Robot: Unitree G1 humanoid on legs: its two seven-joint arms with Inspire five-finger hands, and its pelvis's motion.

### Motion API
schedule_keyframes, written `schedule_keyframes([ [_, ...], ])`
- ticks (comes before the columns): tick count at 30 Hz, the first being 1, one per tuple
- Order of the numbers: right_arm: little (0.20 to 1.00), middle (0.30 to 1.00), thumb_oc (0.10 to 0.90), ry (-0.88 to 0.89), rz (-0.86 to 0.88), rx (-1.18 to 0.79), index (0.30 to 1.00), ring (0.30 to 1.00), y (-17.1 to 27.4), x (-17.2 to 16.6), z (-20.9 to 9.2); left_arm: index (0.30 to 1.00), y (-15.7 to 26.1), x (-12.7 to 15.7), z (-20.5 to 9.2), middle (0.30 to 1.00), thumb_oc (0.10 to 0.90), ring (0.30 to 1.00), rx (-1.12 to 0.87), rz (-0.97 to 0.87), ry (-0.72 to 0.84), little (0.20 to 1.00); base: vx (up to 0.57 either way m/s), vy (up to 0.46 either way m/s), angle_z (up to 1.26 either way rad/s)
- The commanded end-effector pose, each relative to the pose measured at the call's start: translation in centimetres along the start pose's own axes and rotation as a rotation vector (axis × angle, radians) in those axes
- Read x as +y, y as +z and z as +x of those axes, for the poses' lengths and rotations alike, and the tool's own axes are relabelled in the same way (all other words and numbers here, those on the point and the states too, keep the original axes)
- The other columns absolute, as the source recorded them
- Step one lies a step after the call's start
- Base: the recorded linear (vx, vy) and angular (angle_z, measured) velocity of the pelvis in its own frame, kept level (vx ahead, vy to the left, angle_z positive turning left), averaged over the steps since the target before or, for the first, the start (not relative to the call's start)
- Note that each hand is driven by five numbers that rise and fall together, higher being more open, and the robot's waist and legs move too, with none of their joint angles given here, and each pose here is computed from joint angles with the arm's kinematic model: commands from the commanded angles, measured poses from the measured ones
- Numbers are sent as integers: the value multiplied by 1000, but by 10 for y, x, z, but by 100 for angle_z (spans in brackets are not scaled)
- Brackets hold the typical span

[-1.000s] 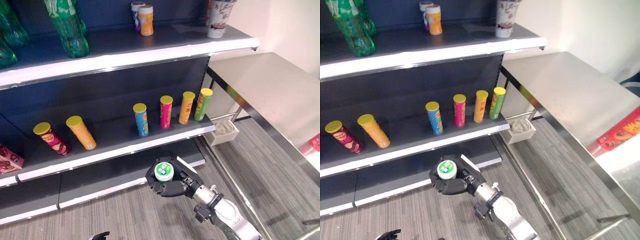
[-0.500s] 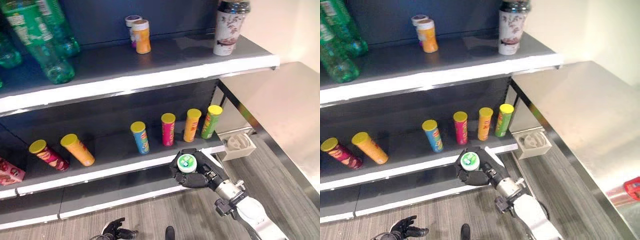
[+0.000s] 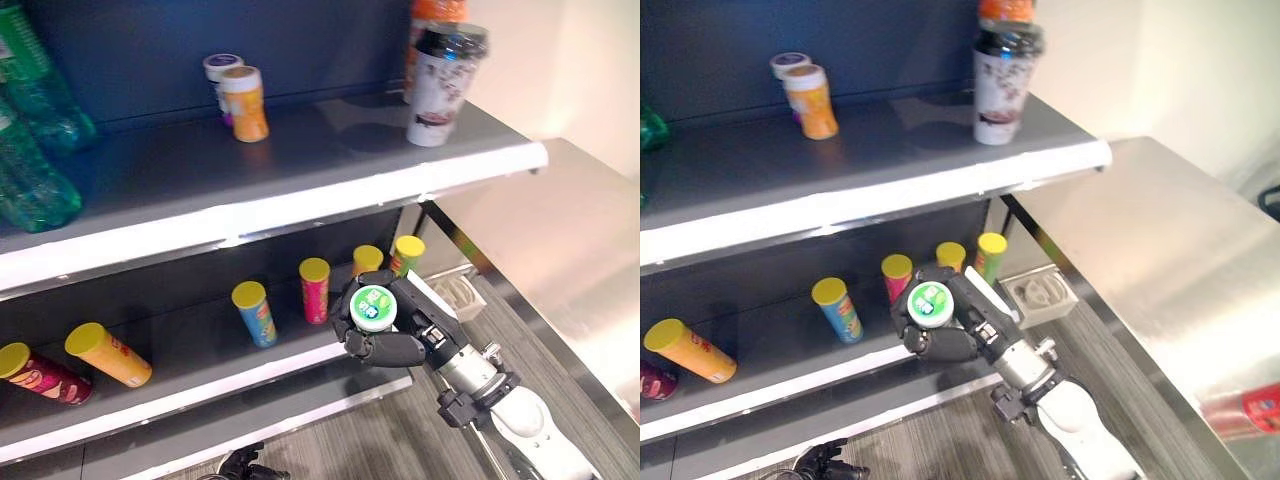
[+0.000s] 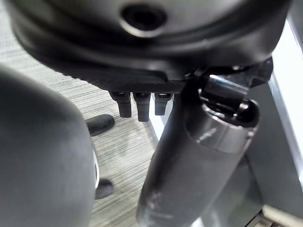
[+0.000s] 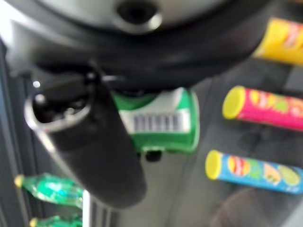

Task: Put the goods on the table back onto the shelves and tidy them up.

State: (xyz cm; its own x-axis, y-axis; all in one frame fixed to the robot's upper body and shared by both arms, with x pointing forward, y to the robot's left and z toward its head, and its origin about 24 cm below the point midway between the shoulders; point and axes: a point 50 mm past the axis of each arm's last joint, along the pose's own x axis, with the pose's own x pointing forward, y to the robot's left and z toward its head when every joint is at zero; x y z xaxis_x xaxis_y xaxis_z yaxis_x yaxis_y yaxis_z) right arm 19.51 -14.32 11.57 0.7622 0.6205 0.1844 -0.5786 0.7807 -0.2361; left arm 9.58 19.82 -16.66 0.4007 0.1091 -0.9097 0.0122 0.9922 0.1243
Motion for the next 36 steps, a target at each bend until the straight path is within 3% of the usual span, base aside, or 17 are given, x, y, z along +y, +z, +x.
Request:
schedule_keyframes([
  [1,300,300,400,21,-20,-342,300,300,57,-5,8,900,-15,9,-3,900,800,900,47,28,13,900,17,27,20],
  [8,300,300,400,139,-14,-349,300,300,79,-16,-3,900,-17,12,-4,900,800,900,50,67,-11,900,7,22,4],
  [17,300,300,400,214,-198,-336,300,300,108,-31,-2,900,-10,1,-2,900,800,900,33,151,-78,900,-7,24,-21],
  [20,300,300,400,237,-279,-468,300,300,130,-27,27,900,5,-14,1,900,800,900,-5,259,-120,900,-30,24,-23],
  [24,300,300,400,236,-299,-530,300,300,141,-26,41,900,7,-18,2,900,800,900,-10,293,-128,900,-7,9,-6],
  [26,300,300,400,230,-309,-568,300,300,153,-26,65,900,13,-19,3,900,800,900,-29,314,-101,900,0,3,4],
  [36,300,300,400,101,-324,-637,300,300,185,-32,126,900,3,-11,2,900,800,900,54,206,-49,900,5,-13,13],
])
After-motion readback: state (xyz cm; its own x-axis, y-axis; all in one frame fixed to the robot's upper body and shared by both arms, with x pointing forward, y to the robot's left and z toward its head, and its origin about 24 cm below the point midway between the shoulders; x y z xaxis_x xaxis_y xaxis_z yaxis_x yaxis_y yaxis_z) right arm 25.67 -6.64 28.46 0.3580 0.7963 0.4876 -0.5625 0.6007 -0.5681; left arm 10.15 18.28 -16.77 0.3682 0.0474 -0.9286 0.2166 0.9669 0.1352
